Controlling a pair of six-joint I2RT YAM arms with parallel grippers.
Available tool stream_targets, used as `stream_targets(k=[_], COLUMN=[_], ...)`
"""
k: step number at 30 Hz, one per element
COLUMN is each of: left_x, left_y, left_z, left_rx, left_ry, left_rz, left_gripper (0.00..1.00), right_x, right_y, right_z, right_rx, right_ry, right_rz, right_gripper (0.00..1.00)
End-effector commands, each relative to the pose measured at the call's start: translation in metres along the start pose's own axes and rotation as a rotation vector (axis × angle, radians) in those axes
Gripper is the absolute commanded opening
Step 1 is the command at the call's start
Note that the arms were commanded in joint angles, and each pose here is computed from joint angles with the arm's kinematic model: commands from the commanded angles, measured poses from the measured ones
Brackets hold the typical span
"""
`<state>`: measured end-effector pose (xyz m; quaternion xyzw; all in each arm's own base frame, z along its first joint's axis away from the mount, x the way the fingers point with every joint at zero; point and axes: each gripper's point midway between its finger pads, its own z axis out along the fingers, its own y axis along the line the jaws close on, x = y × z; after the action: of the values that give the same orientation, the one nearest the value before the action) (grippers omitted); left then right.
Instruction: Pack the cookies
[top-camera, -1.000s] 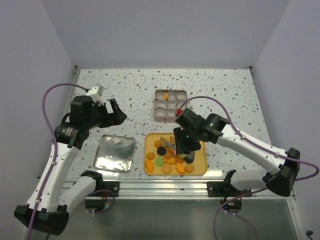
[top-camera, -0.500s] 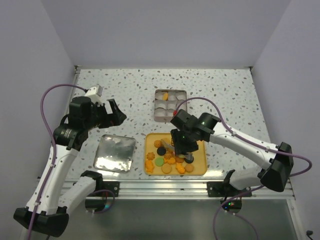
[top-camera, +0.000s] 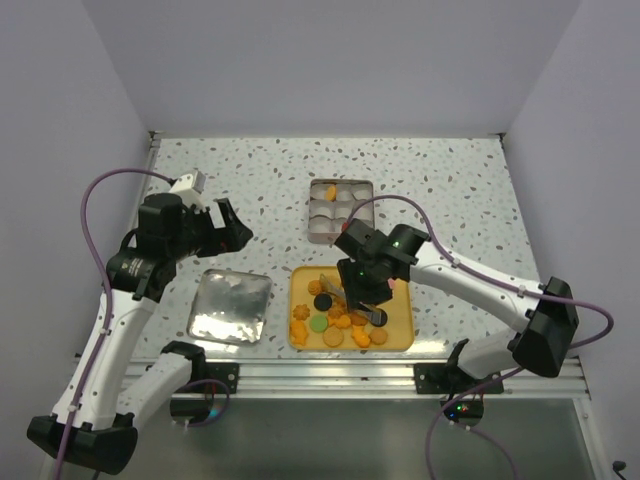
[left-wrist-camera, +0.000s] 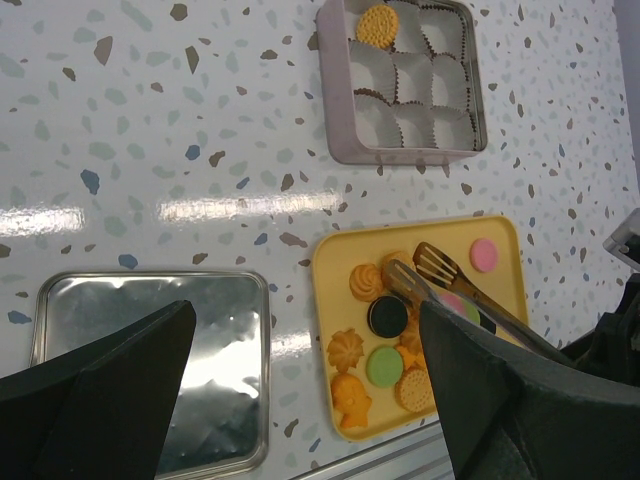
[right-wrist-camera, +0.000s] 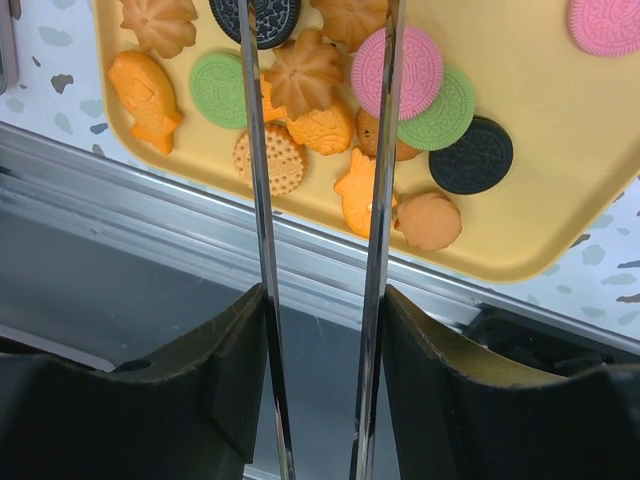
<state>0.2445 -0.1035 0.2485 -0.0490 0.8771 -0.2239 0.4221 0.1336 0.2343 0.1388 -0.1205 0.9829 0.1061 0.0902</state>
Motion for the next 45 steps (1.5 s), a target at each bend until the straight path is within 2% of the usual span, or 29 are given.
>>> stream_targets(k=[1, 10, 15, 24, 28, 36, 45], left_x=[-0.001, -0.003, -0.005, -0.015, -0.018, -0.022, -0.031], left_y=[-0.003, -0.004, -0.004, -0.006, -0.007, -0.007, -0.006], left_z=[-0.001, 0.002, 0.003, 0.003, 0.003, 0.003, -0.002], left_rx=[0.013, 0.014, 0.016, 0.012, 0.009, 0.005, -0.02], left_ry=[-0.005, -0.007, -0.011, -0.028, -0.033, -0.043, -0.063], left_rz=[0.005, 0.009, 0.013, 0.021, 0.025, 0.029, 0.037], left_gripper=[1.0, 1.0, 1.0, 1.0, 1.0, 1.0, 1.0], right_x=[-0.01, -0.013, -0.023, -0.078, -0.108, -0.169, -0.198], right_y=[0.007, 0.009, 0.008, 0.021, 0.016, 0.017, 0.001], right_z=[-0.003, -0.012, -0.031, -0.083, -0.088, -0.08, -0.05], right_rx=[-0.016, -0.022, -0.003, 0.006, 0.0, -0.001, 0.044], right_ry=[-0.04, -0.047, -0.091, -0.243, -0.265, -0.294, -0.262], right_rz=[-0.011, -0.014, -0.017, -0.053, -0.025, -0.021, 0.004], right_gripper=[0.49, 0.39, 0.39, 0.39, 0.39, 0.39, 0.39])
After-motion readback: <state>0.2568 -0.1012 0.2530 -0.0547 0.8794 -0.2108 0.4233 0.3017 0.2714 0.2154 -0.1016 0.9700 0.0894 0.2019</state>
